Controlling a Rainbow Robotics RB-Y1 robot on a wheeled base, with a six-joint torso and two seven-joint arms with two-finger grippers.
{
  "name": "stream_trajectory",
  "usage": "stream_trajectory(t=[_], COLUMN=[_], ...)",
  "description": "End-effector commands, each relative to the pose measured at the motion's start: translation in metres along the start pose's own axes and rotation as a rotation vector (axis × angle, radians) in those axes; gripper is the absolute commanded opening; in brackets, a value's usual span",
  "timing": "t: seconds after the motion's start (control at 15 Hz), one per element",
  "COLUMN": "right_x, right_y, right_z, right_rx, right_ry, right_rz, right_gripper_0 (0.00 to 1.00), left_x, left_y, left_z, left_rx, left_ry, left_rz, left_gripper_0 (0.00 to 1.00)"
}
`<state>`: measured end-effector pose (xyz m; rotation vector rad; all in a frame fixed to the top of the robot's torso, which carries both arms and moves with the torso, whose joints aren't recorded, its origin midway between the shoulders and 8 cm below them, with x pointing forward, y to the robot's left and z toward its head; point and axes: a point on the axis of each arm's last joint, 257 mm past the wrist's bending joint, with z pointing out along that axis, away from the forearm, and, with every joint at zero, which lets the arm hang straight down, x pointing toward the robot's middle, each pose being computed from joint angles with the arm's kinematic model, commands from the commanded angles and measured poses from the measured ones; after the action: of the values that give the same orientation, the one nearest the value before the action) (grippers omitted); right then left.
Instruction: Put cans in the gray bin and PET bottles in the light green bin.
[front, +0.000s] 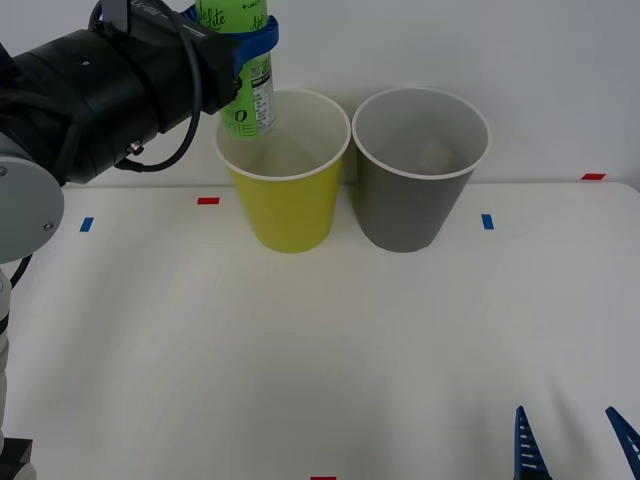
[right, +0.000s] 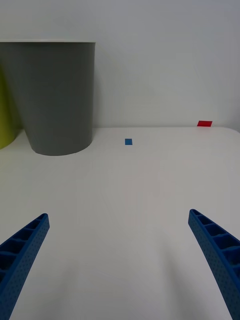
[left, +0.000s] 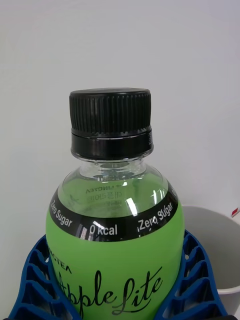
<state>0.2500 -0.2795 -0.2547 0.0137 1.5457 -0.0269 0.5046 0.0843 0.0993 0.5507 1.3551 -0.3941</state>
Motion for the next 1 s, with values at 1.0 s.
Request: stream_trajectory(t=[1.0], right_x=[0.0], right_y=[0.0], right_z=[0.0], right_rx=[0.0], right_ry=[0.0], right_rz=[0.0], right_gripper_0=[0.96], left_x=[0.037], left_y=[0.027], left_z=[0.074], left_rx=[-0.052], left_ry=[-0.045], left_rz=[-0.054], left_gripper_0=[0.0])
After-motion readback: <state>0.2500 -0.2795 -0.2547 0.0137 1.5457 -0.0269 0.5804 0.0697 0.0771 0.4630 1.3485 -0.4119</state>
